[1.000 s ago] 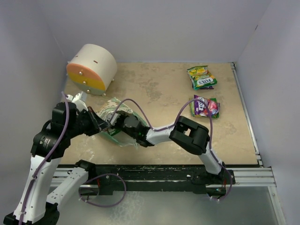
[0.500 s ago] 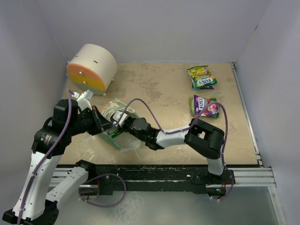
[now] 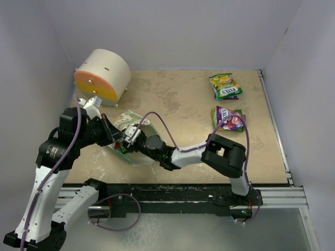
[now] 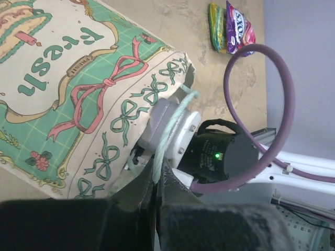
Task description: Take the snacks out of the paper bag
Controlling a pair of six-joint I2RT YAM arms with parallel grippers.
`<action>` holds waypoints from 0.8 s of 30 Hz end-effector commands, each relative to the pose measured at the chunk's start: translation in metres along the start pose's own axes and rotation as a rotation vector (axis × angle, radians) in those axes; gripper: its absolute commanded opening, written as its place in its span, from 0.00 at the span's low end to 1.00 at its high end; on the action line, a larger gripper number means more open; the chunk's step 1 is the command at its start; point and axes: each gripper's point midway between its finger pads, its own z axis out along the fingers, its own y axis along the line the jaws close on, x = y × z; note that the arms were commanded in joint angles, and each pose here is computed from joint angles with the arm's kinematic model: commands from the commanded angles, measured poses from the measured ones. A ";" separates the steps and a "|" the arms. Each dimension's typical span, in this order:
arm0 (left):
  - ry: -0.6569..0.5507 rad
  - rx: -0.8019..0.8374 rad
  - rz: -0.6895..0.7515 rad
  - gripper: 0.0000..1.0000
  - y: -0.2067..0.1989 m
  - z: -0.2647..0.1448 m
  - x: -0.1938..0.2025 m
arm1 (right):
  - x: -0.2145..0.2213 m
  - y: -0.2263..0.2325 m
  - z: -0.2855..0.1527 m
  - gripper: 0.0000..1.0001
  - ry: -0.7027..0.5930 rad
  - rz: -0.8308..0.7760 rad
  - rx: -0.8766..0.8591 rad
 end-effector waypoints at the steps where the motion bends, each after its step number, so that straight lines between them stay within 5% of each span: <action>1: -0.029 0.048 0.036 0.00 -0.012 -0.001 -0.010 | -0.019 0.000 0.025 0.62 -0.088 0.071 0.043; 10: -0.017 0.068 0.030 0.00 -0.015 -0.001 -0.008 | 0.022 -0.007 0.046 0.88 -0.002 0.100 0.097; 19: -0.019 0.070 0.015 0.00 -0.015 -0.003 -0.005 | 0.068 -0.018 0.058 0.86 0.141 0.127 0.169; 24: -0.020 0.067 -0.002 0.00 -0.013 -0.004 -0.003 | 0.072 -0.029 0.068 0.71 0.149 0.130 0.176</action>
